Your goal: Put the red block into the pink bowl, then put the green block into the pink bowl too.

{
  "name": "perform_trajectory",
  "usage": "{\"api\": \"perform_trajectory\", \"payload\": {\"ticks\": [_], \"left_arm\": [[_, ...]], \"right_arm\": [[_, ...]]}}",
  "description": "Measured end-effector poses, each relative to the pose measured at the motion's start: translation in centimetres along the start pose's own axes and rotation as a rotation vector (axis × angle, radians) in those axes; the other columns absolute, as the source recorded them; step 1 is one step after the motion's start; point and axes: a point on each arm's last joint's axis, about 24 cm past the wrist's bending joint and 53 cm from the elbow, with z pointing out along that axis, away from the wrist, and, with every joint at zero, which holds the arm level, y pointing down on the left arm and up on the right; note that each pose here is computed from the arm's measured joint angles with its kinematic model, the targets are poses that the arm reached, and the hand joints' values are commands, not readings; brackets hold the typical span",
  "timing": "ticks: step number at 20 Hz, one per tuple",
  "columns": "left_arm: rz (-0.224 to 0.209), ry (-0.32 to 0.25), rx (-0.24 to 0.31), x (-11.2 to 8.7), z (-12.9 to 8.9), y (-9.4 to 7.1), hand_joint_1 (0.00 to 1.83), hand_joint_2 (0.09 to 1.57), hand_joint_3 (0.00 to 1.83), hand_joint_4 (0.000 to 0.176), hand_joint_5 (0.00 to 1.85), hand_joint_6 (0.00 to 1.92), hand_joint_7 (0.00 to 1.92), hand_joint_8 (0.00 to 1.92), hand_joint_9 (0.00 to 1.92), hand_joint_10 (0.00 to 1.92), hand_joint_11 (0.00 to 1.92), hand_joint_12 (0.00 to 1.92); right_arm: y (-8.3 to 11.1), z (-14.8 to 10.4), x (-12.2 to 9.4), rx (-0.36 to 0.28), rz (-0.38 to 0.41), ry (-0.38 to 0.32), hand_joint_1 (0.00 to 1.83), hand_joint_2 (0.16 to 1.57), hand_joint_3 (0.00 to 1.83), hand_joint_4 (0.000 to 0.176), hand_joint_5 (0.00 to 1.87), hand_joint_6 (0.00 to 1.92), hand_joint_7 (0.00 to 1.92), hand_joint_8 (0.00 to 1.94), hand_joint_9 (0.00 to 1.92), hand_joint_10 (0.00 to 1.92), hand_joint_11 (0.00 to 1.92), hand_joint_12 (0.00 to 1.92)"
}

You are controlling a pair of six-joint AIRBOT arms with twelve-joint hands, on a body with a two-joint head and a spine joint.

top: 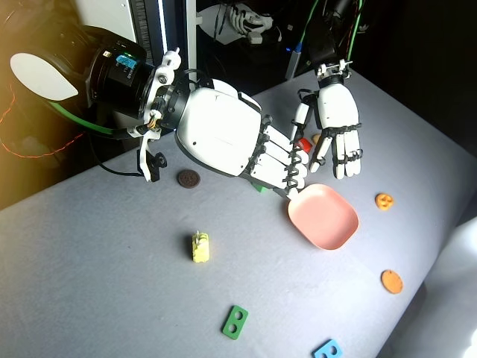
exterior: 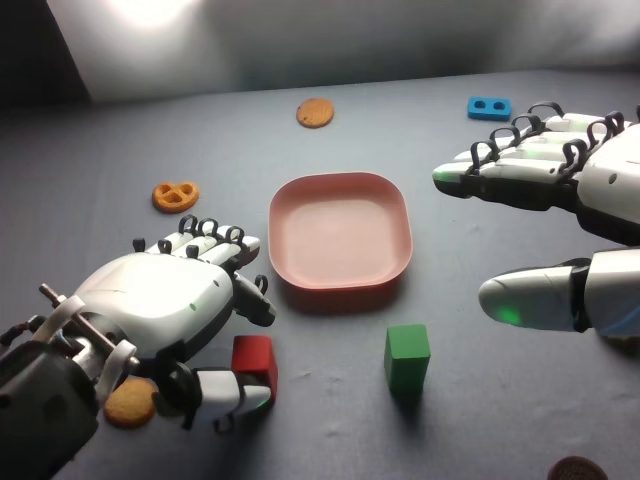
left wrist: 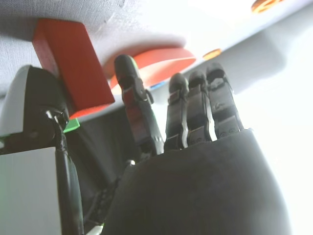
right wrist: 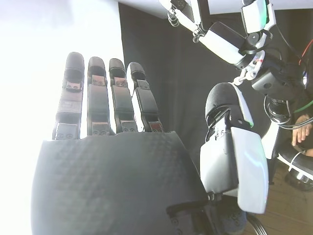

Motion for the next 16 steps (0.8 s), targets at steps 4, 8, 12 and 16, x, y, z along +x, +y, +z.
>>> {"api": "perform_trajectory", "payload": {"ticks": [4, 8, 12, 16], "left_arm": [[-0.002, 0.0, 0.001, -0.01, 0.0, -0.04, 0.78, 1.1, 0.01, 0.061, 0.77, 0.01, 0.12, 0.01, 0.02, 0.0, 0.0, 0.0], [-0.002, -0.001, 0.001, -0.03, 0.01, -0.03, 1.0, 1.13, 0.0, 0.171, 0.96, 0.95, 0.12, 0.02, 0.0, 0.0, 0.0, 0.0], [-0.002, -0.001, 0.001, -0.03, 0.0, -0.04, 1.04, 1.1, 0.0, 0.122, 1.0, 0.94, 0.16, 0.01, 0.01, 0.0, 0.0, 0.0], [-0.002, -0.001, 0.001, -0.02, 0.01, -0.05, 1.03, 1.11, 0.0, 0.134, 0.98, 0.98, 0.16, 0.0, 0.02, 0.01, 0.01, 0.01]], "right_arm": [[0.01, 0.0, 0.0, 0.0, -0.001, 0.0, 0.07, 1.2, 0.0, 0.0, 0.18, 0.0, 0.17, 0.0, 0.16, 0.01, 0.0, 0.54], [0.01, 0.0, 0.0, 0.0, -0.001, 0.0, 0.0, 1.18, 0.0, 0.0, 0.17, 0.0, 0.16, 0.0, 0.14, 0.0, 0.0, 0.45], [0.01, 0.0, 0.0, 0.0, -0.001, 0.0, 0.01, 1.19, 0.0, 0.0, 0.17, 0.0, 0.16, 0.0, 0.14, 0.0, 0.0, 0.45], [0.1, 0.0, 0.09, -0.002, -0.032, 0.001, 0.0, 1.21, 0.0, 0.0, 0.16, 0.0, 0.15, 0.0, 0.15, 0.0, 0.0, 0.52]]}}
